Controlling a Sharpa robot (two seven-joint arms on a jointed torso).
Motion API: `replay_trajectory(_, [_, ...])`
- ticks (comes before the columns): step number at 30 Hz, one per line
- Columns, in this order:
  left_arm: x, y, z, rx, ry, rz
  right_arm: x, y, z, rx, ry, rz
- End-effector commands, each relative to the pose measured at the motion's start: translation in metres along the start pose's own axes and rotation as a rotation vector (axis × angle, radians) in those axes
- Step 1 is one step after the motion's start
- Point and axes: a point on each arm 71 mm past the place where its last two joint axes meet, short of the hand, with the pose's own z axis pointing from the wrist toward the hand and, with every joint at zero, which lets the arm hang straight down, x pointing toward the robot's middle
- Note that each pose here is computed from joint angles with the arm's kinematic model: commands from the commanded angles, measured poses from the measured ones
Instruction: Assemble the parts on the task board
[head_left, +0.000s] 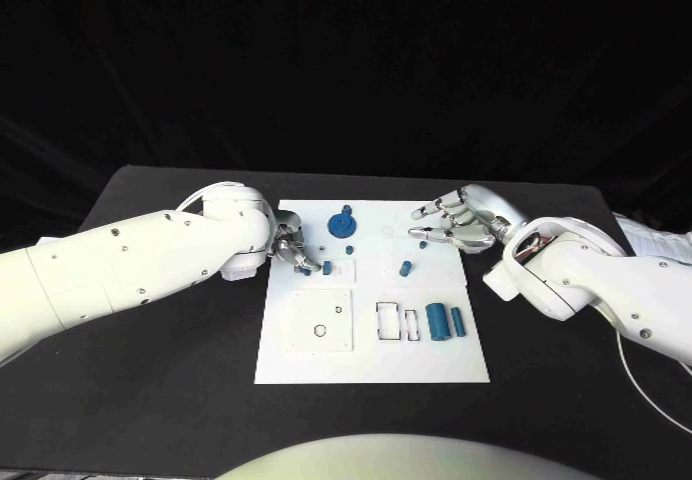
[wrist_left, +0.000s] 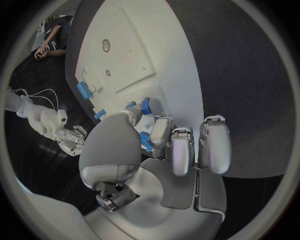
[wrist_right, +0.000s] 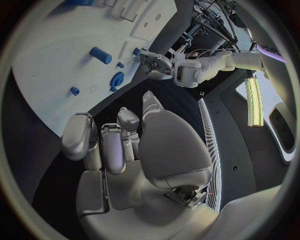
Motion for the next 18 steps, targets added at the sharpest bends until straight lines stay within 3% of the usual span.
replay_trajectory(1, [0.0036,0.0040,0.0019,-0.025,0.014,0.037,0.0017,0.0009,0.0002,-0.008,0.015,-0.002])
replay_trajectory(18, [0.0036,0.0009,0.0010,-0.018,0.005,0.041,0.0016,0.0009,0.0001,-0.008,0.014,-0.002])
